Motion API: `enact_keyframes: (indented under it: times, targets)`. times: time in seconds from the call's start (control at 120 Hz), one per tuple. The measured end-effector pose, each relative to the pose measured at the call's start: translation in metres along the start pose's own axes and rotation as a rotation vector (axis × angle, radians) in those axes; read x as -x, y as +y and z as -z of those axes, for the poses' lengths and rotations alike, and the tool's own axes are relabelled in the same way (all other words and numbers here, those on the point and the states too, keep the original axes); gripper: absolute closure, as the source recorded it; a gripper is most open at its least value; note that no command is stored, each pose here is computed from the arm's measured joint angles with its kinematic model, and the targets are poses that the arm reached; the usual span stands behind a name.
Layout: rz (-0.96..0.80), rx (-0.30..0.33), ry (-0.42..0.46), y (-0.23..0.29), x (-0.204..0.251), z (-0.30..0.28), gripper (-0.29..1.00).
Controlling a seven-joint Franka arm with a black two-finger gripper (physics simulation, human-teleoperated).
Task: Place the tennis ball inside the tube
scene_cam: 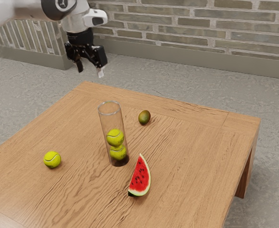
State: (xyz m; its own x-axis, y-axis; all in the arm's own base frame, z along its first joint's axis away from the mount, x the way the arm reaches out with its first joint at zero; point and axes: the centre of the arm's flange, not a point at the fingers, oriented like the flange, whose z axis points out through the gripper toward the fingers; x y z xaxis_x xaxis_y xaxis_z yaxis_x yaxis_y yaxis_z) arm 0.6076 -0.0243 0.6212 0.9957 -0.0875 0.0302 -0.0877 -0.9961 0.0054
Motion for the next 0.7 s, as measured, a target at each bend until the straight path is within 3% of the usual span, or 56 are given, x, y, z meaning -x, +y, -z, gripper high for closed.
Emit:
enact_keyframes:
  times: [0.2,0.342,0.425,0.7]
  targets:
    - [-0.064,0.006,-0.027,-0.001,0.021,-0.024,0.02]
    - [-0.047,0.114,-0.140,-0.036,0.108,-0.077,0.02]
    - [-0.001,0.131,-0.194,-0.063,0.139,-0.116,0.02]
    - [0.077,0.082,-0.252,-0.101,0.169,-0.240,0.02]
